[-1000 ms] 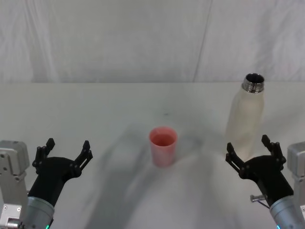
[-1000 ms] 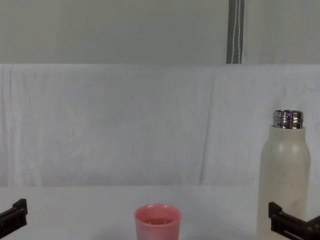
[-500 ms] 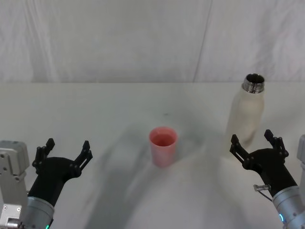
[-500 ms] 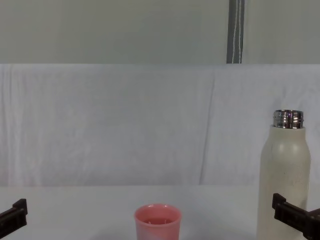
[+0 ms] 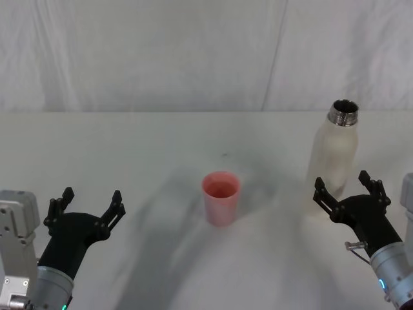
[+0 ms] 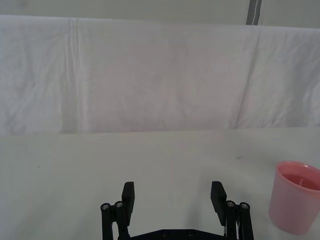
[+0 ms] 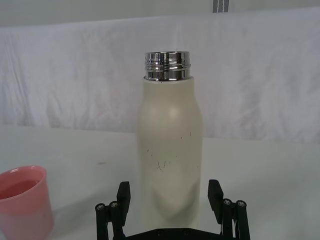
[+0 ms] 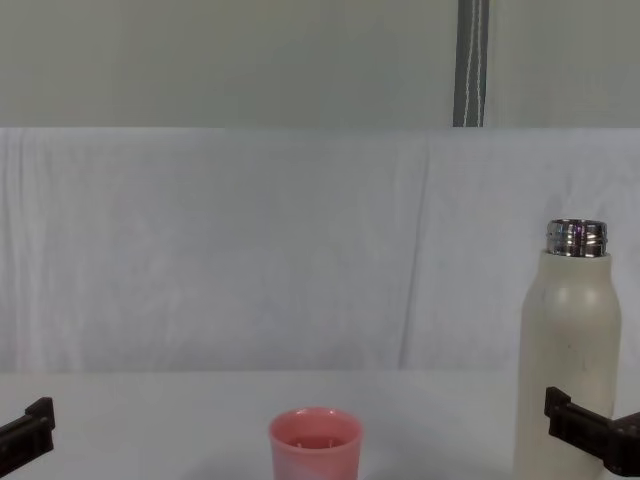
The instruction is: Grasp the thermos with one hand and pour water into the cup lid.
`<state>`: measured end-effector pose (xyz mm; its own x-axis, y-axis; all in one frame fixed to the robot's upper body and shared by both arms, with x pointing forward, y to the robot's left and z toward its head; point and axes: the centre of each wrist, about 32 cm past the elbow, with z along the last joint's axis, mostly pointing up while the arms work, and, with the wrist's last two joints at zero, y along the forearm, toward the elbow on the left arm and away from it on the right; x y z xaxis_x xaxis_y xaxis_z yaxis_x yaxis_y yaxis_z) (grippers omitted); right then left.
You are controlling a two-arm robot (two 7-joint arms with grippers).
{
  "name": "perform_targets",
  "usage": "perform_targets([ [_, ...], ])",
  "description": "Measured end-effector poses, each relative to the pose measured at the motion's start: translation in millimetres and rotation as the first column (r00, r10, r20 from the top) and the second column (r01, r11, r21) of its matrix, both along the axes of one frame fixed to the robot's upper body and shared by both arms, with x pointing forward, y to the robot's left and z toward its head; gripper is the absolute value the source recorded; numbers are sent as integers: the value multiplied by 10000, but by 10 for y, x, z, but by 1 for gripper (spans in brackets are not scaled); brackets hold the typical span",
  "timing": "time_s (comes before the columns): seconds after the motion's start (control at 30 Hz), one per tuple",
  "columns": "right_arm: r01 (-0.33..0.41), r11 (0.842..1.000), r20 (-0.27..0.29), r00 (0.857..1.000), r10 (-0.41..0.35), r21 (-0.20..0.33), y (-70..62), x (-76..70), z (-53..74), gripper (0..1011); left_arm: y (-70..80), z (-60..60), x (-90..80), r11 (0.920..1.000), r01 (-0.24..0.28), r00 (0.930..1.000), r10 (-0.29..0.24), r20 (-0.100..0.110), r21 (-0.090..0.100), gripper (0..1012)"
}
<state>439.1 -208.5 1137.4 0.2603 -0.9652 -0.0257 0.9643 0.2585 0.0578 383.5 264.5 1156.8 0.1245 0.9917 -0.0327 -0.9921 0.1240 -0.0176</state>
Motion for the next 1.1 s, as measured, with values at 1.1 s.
perform_targets([
  [1.1,-43,10000,98,9999,43,7,-3,397,2,1001,0,0,0,10000,0,10000,0,0,0,1001],
])
